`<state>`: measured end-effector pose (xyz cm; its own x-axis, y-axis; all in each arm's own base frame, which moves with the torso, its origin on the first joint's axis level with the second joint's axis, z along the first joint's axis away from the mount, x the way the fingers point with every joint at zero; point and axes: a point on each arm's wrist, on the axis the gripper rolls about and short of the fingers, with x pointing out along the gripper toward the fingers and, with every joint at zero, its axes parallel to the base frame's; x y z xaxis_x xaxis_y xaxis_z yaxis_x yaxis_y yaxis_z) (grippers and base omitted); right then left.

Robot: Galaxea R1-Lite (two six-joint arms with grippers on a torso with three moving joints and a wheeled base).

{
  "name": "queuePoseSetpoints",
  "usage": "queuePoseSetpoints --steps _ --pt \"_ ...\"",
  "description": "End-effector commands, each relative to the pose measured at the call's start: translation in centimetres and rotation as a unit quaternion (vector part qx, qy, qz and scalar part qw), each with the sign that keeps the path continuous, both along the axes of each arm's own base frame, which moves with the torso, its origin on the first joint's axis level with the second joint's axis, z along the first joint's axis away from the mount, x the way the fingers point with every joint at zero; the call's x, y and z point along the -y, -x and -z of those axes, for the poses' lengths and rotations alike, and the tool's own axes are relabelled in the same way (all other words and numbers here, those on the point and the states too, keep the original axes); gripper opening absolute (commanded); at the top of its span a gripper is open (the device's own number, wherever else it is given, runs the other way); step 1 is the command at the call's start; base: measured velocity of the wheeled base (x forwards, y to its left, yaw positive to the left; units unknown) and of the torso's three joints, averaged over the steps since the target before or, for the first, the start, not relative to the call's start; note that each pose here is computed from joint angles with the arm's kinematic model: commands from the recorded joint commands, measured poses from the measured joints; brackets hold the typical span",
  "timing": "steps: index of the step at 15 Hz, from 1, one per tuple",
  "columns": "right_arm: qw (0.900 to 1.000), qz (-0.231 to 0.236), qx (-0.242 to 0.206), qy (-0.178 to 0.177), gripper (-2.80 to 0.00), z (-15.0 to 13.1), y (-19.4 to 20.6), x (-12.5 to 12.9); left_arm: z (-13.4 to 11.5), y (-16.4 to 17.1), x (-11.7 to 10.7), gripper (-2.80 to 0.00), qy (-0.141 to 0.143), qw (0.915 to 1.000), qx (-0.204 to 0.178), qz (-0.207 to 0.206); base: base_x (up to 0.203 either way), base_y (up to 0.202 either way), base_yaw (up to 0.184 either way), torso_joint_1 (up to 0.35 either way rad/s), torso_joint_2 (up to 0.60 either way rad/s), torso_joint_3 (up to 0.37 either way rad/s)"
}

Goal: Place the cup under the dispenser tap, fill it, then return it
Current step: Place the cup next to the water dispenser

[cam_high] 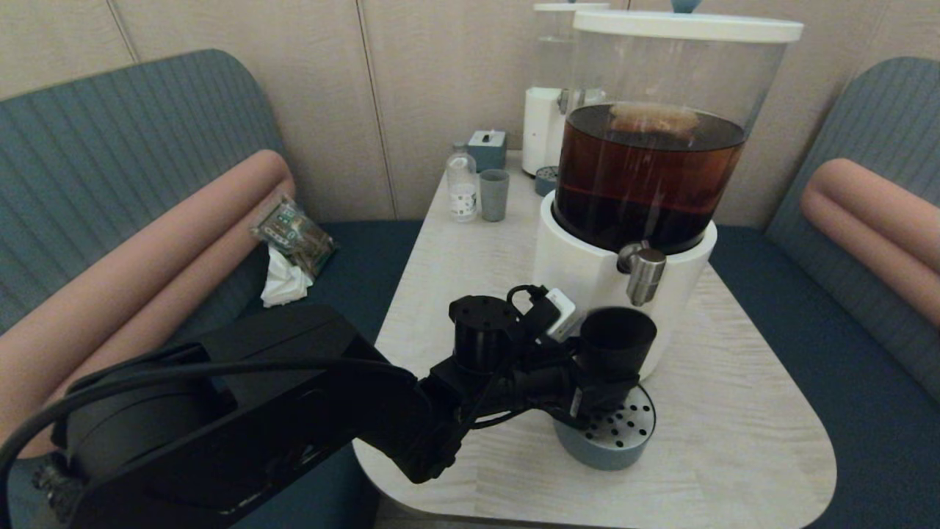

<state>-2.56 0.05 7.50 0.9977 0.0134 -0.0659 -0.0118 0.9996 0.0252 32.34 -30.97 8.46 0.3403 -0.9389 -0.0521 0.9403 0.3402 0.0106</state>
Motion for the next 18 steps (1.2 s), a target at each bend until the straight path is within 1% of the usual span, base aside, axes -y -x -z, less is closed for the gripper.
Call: queuePoseSetpoints --steps 1,3,5,8,11,16,17,18 --pt "1.0 0.0 -0.001 0.0 -2.8 0.0 0.0 0.0 0.0 0.4 -0.3 -2.8 -0.002 1.0 -0.002 0.003 0.0 0.0 0.0 0.0 0.0 0.0" --pt "1.0 0.0 -0.001 0.0 -2.8 0.0 0.0 0.0 -0.1 0.8 -0.8 -2.8 -0.007 1.0 -0.005 -0.003 0.0 0.0 0.0 0.0 0.0 0.0" --pt "1.0 0.0 -0.001 0.0 -2.8 0.0 0.0 0.0 -0.7 1.2 -1.2 -2.8 0.001 0.9999 0.005 -0.01 0.0 0.0 0.0 0.0 0.0 0.0" --pt "1.0 0.0 -0.001 0.0 -2.8 0.0 0.0 0.0 -1.8 2.2 -2.0 -2.8 0.003 0.9999 0.008 -0.011 0.0 0.0 0.0 0.0 0.0 0.0" --pt "1.0 0.0 -0.001 0.0 -2.8 0.0 0.0 0.0 -2.1 3.1 -3.0 -2.8 0.006 0.9998 0.011 -0.015 0.0 0.0 0.0 0.0 0.0 0.0" --pt "1.0 0.001 -0.001 0.0 -2.8 0.0 0.0 0.0 -3.7 5.0 -5.3 -2.8 0.006 0.9996 0.011 -0.027 0.0 0.0 0.0 0.0 0.0 0.0" --pt "1.0 0.0 -0.001 0.0 -2.8 0.0 0.0 0.0 -4.1 5.2 -5.8 -2.8 0.007 0.9994 0.012 -0.032 0.0 0.0 0.0 0.0 0.0 0.0" --pt "1.0 0.0 -0.001 0.0 -2.8 0.0 0.0 0.0 -4.4 5.3 -6.3 -2.8 0.009 0.9988 0.014 -0.046 0.0 0.0 0.0 0.0 0.0 0.0"
